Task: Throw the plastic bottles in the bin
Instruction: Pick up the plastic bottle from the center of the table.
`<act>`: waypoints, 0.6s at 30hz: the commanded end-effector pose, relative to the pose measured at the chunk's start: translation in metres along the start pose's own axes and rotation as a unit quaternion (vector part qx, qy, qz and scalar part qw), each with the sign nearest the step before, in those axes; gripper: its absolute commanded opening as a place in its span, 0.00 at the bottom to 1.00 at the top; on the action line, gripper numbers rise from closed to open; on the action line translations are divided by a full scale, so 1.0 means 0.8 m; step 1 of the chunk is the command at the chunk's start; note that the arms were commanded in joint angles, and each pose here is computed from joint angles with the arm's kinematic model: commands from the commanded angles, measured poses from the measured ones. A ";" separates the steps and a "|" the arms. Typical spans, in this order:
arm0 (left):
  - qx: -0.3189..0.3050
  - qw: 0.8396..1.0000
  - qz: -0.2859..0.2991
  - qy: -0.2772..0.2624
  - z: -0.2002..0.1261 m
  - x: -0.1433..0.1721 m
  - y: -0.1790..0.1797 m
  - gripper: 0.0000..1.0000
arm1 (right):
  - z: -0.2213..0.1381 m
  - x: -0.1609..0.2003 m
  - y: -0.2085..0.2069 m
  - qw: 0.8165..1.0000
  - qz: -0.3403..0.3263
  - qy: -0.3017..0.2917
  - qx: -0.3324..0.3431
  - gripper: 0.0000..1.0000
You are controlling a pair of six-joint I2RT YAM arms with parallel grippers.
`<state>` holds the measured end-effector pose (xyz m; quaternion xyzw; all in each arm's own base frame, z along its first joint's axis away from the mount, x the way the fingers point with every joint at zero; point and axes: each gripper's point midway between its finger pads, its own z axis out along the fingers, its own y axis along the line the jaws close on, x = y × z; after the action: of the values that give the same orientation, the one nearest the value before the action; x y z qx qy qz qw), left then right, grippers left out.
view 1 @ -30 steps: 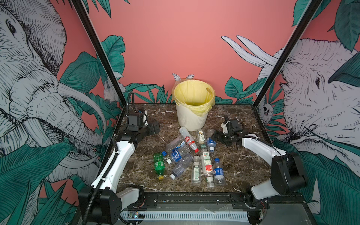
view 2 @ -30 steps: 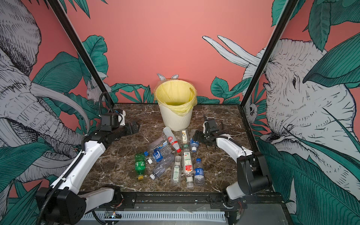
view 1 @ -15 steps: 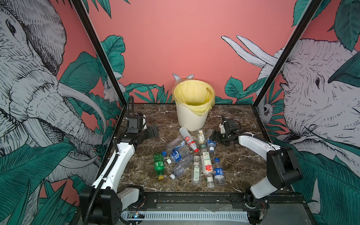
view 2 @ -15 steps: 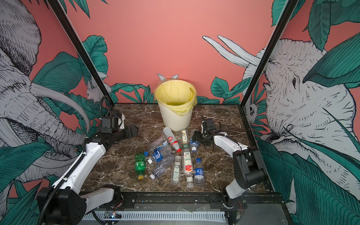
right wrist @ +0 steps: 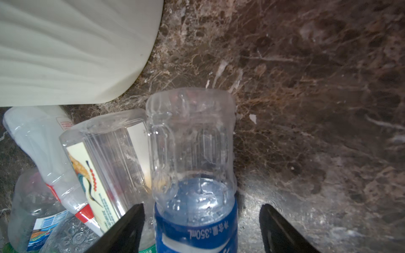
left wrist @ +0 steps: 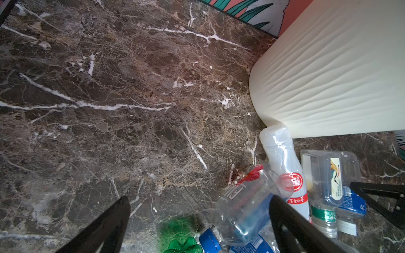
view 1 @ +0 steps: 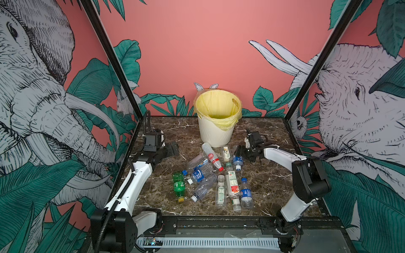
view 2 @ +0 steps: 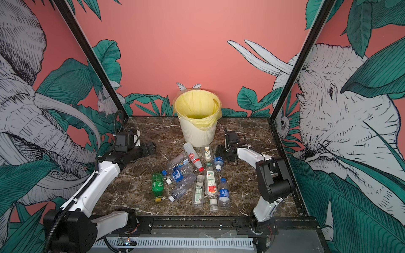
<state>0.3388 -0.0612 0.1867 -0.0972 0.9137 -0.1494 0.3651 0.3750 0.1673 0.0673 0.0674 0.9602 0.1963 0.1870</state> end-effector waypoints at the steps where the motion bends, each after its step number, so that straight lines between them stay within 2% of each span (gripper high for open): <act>1: 0.003 1.000 -0.014 -0.002 0.003 -0.001 0.003 0.99 | 0.006 -0.012 0.008 1.000 0.004 -0.013 -0.006 0.81; 18: -0.005 1.000 -0.020 -0.001 0.011 -0.002 0.010 0.99 | 0.029 -0.007 0.004 1.000 0.018 -0.002 -0.010 0.68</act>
<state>0.3450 -0.0571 0.1815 -0.1105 0.9134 -0.1505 0.3616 0.3836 0.1732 0.0507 0.0843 0.9582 0.2064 0.1794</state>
